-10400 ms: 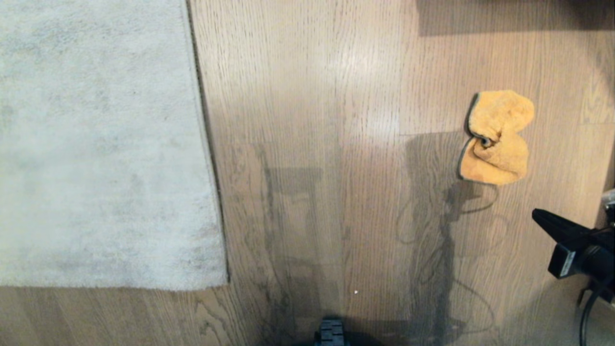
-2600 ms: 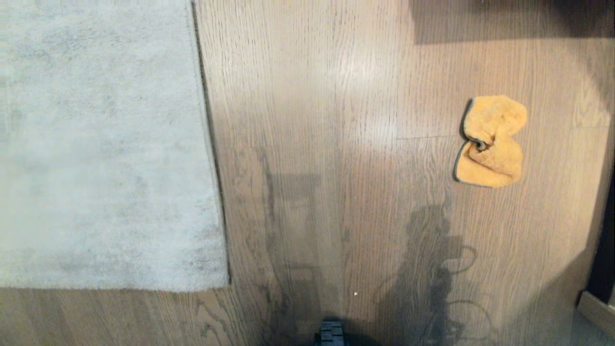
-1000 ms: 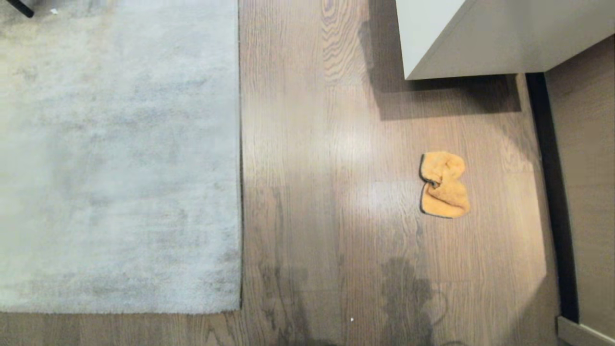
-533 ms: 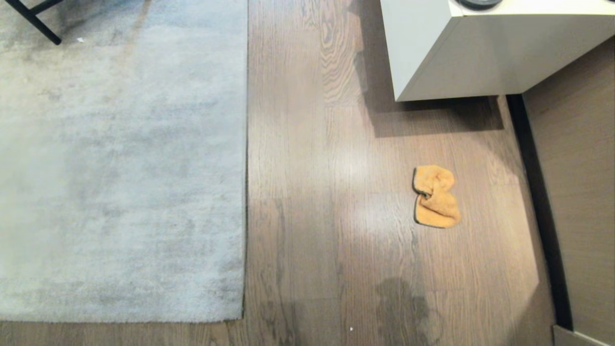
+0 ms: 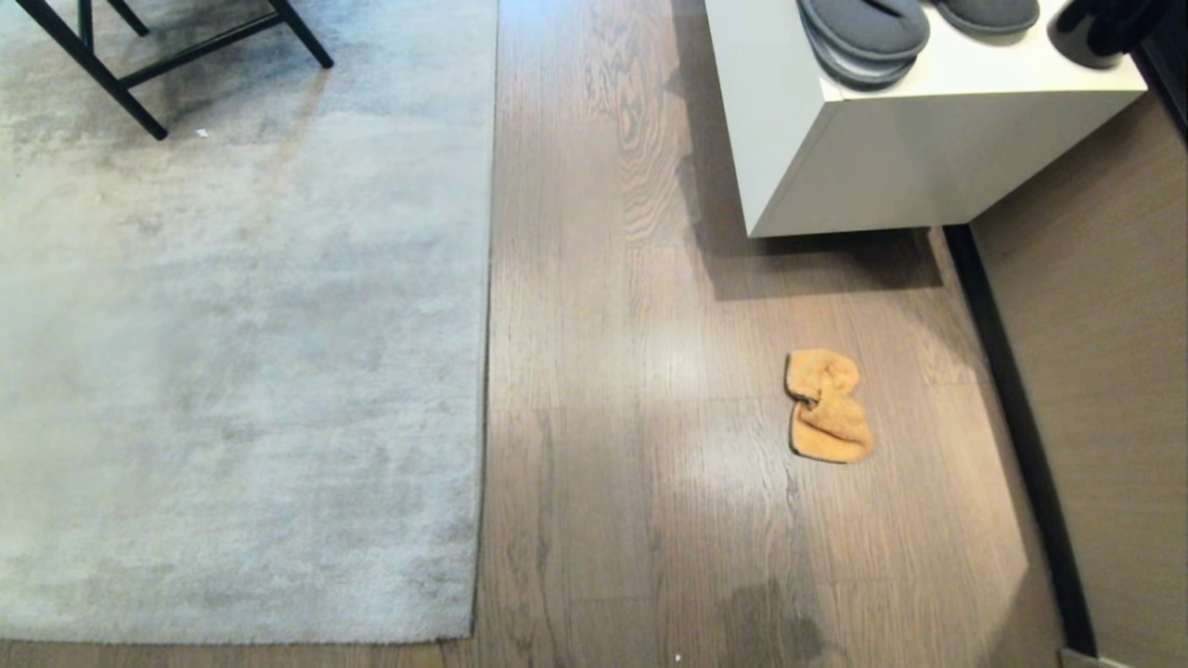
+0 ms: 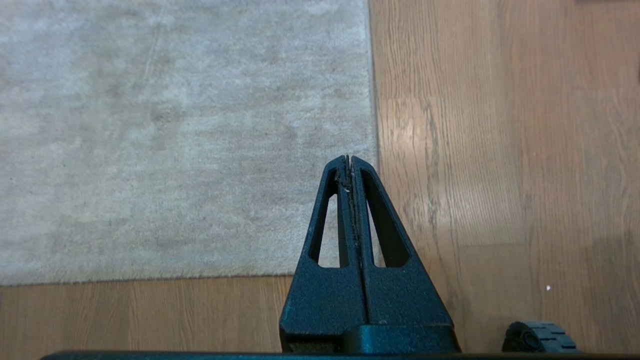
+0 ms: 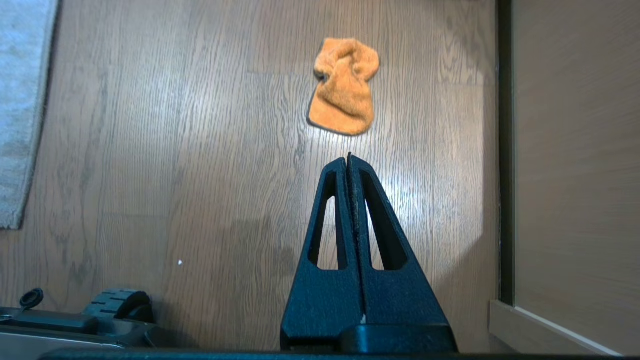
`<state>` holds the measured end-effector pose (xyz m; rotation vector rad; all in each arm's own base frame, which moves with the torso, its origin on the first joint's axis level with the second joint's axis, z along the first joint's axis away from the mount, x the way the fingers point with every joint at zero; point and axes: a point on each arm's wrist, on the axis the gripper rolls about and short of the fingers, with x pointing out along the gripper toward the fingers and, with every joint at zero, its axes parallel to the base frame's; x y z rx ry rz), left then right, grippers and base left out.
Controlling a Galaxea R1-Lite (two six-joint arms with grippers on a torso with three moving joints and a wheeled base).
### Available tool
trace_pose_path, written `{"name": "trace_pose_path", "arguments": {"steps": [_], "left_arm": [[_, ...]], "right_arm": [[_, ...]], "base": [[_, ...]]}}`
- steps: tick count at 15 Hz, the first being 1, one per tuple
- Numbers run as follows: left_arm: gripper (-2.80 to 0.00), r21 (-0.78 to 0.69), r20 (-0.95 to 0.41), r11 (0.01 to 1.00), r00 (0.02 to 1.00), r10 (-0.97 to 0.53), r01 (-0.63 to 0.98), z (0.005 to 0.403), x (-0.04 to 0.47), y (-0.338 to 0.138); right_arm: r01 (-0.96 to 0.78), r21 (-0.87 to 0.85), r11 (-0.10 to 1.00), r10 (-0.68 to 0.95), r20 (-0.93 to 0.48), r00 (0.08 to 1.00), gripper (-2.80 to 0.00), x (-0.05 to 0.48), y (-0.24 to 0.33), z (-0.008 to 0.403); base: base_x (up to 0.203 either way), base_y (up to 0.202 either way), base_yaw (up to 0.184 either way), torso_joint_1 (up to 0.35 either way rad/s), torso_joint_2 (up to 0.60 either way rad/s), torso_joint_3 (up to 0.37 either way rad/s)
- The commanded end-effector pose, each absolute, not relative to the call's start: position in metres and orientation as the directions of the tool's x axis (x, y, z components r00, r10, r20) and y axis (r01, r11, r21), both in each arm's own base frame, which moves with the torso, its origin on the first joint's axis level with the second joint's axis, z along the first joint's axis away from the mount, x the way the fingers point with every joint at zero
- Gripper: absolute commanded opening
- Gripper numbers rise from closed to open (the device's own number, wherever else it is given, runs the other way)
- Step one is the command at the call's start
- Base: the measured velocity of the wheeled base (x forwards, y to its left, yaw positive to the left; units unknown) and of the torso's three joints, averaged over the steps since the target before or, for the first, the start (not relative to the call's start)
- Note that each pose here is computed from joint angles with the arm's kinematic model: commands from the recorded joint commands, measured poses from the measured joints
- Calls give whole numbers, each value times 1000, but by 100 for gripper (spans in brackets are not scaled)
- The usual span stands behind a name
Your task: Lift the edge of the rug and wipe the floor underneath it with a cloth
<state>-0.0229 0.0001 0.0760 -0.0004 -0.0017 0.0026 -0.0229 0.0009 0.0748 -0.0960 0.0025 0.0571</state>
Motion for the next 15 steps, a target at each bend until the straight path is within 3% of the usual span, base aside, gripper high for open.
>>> {"name": "trace_pose_path", "arguments": {"steps": [1, 15], "left_arm": [[-280, -2, 3, 1000, 1000, 3, -3, 76, -23, 0], [-280, -2, 3, 1000, 1000, 2, -2, 76, -23, 0]], "right_arm": [[-59, -96, 994, 58, -6, 998, -280, -23, 1, 75], [-59, -96, 994, 58, -6, 998, -280, -23, 1, 75]], "base": [[0, 0, 0, 4, 2, 205], [0, 0, 0, 2, 4, 203]]}}
